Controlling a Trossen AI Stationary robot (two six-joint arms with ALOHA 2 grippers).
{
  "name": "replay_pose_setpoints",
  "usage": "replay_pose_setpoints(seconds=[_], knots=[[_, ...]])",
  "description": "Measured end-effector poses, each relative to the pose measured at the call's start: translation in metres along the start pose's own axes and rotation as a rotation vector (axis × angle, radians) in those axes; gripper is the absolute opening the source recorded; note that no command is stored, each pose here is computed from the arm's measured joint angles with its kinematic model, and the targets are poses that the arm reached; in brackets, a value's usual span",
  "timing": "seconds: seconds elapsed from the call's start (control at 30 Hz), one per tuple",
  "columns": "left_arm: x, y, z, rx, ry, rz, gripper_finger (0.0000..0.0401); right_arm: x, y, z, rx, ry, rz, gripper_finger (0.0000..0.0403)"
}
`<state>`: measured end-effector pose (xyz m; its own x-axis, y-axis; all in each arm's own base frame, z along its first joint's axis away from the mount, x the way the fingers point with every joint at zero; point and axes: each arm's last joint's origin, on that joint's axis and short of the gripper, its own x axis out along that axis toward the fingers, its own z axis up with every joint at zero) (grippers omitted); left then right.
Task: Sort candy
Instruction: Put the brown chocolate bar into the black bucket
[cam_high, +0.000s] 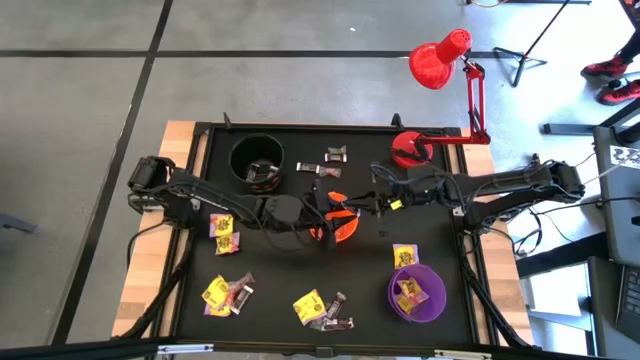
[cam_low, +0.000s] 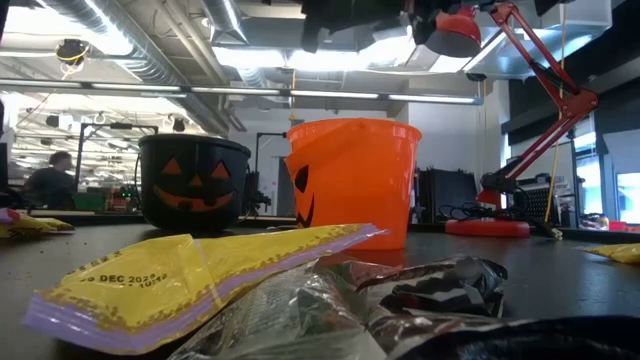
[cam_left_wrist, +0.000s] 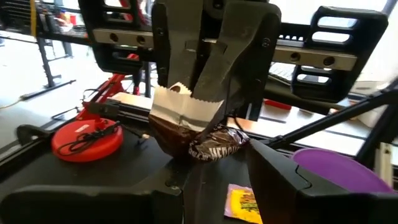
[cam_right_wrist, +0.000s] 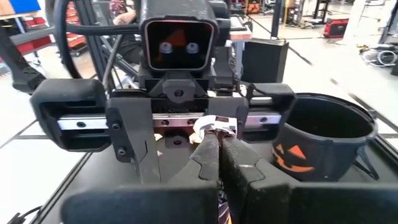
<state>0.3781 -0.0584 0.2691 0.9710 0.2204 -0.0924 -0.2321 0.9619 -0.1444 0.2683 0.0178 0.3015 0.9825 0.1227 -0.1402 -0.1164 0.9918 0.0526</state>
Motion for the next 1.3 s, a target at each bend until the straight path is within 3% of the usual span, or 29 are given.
replay_pose_setpoints(seconds=[0.5, 0.8, 1.3], knots=[[0.0, -0.004, 0.001, -0.004, 0.016, -0.162, 0.0119, 0.0, 0.002, 0.0, -0.05, -0.003, 0.059, 0.0001], [0.003, 0.005, 0.003, -0.107, 0.009, -0.11, 0.0119, 0.0, 0.002, 0.0, -0.054, 0.0, 0.071, 0.0001], [0.004, 0.008, 0.003, -0.101, 0.009, -0.104, 0.0119, 0.0, 0.004, -0.001, -0.052, 0.008, 0.143, 0.0001]])
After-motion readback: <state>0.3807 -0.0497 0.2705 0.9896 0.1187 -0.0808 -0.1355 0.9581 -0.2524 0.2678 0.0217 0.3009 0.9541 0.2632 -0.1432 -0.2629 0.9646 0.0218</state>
